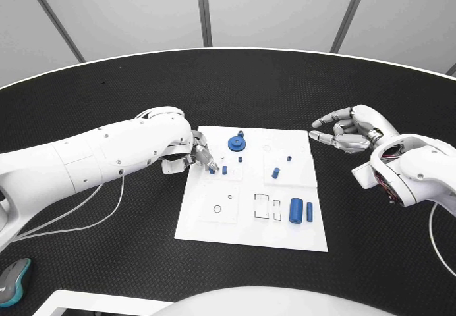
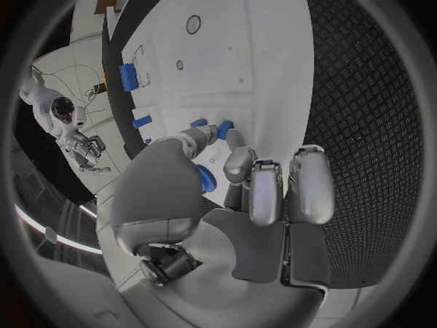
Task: Assemble the parts on the task board
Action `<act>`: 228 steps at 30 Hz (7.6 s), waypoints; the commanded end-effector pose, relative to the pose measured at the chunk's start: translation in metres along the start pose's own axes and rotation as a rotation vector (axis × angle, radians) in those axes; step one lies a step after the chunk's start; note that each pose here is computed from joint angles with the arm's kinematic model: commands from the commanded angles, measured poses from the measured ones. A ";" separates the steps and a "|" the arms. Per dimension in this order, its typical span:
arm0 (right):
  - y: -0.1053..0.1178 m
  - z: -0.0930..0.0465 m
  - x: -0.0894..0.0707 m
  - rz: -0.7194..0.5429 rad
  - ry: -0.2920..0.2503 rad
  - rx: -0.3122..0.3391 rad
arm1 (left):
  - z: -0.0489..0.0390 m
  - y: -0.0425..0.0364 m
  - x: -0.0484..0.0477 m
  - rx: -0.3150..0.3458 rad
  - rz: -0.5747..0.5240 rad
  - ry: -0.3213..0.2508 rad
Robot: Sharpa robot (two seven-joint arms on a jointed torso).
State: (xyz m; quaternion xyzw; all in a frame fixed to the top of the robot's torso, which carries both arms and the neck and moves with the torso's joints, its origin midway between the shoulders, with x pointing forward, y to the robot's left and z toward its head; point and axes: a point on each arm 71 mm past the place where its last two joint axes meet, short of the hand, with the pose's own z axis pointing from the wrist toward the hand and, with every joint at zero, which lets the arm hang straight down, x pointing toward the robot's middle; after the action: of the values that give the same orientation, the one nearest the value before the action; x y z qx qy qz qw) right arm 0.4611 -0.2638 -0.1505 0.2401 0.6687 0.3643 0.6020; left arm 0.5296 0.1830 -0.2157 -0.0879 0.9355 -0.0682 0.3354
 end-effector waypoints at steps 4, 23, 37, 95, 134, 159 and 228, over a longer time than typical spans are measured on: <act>0.000 0.000 0.000 0.000 0.000 0.001 | 0.0006 0.0031 -0.0008 -0.029 -0.005 -0.004; 0.000 0.000 0.000 0.000 0.000 0.002 | -0.0005 0.0074 -0.0027 -0.027 -0.043 -0.029; -0.001 0.002 0.000 -0.002 -0.001 0.002 | -0.0029 0.0117 -0.0026 -0.011 -0.085 -0.032; -0.001 0.007 0.002 -0.005 0.004 -0.007 | -0.0034 -0.0675 0.0067 0.644 0.359 -0.527; 0.001 0.006 0.005 -0.002 0.011 -0.013 | 0.0117 -0.0693 0.0203 0.595 0.372 -0.512; 0.002 0.006 0.006 -0.001 0.014 -0.015 | 0.0166 -0.0684 0.0213 0.572 0.372 -0.502; 0.002 0.006 0.005 -0.001 0.013 -0.017 | 0.0196 -0.0688 0.0245 0.555 0.368 -0.475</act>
State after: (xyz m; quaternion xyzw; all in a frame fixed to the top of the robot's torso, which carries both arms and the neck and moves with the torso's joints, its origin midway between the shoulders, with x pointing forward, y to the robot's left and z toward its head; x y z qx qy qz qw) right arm 0.4655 -0.2572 -0.1522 0.2322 0.6695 0.3713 0.6000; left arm 0.5317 0.1095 -0.2331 0.1613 0.7784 -0.2344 0.5596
